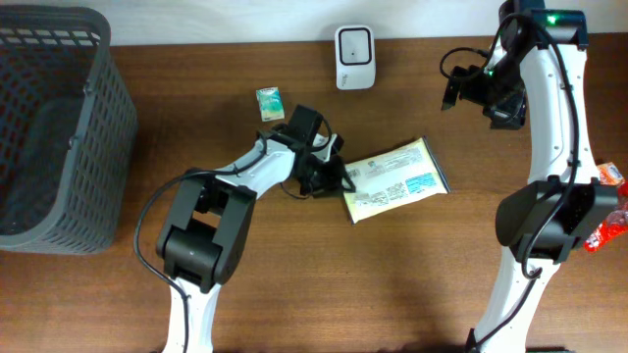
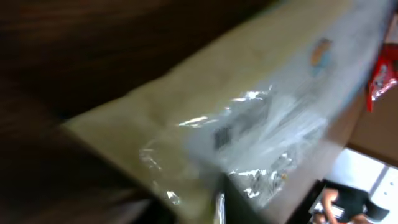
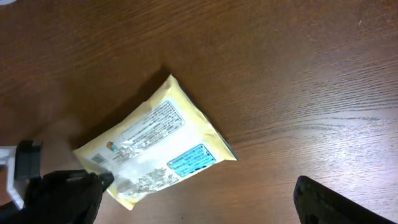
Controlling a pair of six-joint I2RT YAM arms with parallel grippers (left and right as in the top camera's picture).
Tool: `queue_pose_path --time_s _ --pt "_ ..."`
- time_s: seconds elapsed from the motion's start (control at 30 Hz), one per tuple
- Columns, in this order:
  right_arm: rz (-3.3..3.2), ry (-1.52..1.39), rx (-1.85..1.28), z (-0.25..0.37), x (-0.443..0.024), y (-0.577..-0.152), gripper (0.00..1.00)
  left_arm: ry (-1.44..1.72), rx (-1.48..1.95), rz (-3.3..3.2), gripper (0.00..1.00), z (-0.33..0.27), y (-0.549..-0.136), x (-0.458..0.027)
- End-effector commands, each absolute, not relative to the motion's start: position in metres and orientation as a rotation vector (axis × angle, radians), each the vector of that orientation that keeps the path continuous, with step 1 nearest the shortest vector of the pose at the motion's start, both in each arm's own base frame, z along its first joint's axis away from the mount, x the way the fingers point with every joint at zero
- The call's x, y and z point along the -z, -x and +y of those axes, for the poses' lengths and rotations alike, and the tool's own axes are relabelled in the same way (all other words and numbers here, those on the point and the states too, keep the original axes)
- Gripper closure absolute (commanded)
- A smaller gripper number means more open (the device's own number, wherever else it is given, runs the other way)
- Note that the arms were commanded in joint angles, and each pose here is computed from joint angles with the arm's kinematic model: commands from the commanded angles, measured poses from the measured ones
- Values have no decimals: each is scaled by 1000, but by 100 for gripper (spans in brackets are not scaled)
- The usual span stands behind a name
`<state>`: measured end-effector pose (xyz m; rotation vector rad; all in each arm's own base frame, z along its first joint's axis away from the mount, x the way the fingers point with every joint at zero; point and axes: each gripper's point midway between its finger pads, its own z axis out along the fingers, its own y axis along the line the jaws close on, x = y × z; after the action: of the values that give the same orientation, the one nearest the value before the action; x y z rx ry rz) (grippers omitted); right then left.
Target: Scan the item barcode
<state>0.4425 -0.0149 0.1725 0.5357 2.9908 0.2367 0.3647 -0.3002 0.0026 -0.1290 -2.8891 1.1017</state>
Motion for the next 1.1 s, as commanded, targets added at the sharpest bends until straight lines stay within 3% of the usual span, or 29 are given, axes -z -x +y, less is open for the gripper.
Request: queue_pose_path --time_s 0.0,0.2,0.37,0.7,0.83,1.07 --pt "2976 -516 -219 -15 -179 -443 2 1 -787 -2976 97 -270 -358 59" --pt "2976 -516 -219 -15 -179 -443 2 -11 -768 -2994 100 -265 -362 58" --pt "2976 -517 -219 -15 -179 -443 2 41 -696 -3079 100 -245 -380 24" --pt "2976 -516 -219 -15 -179 -443 2 168 80 -3551 100 -148 -417 -147" --pt "2976 -516 -219 -15 -179 -443 2 278 236 -3605 100 -129 -410 -182" --pt "2976 -517 -219 -15 -179 -443 1 142 1047 -3510 100 -52 -397 -223"
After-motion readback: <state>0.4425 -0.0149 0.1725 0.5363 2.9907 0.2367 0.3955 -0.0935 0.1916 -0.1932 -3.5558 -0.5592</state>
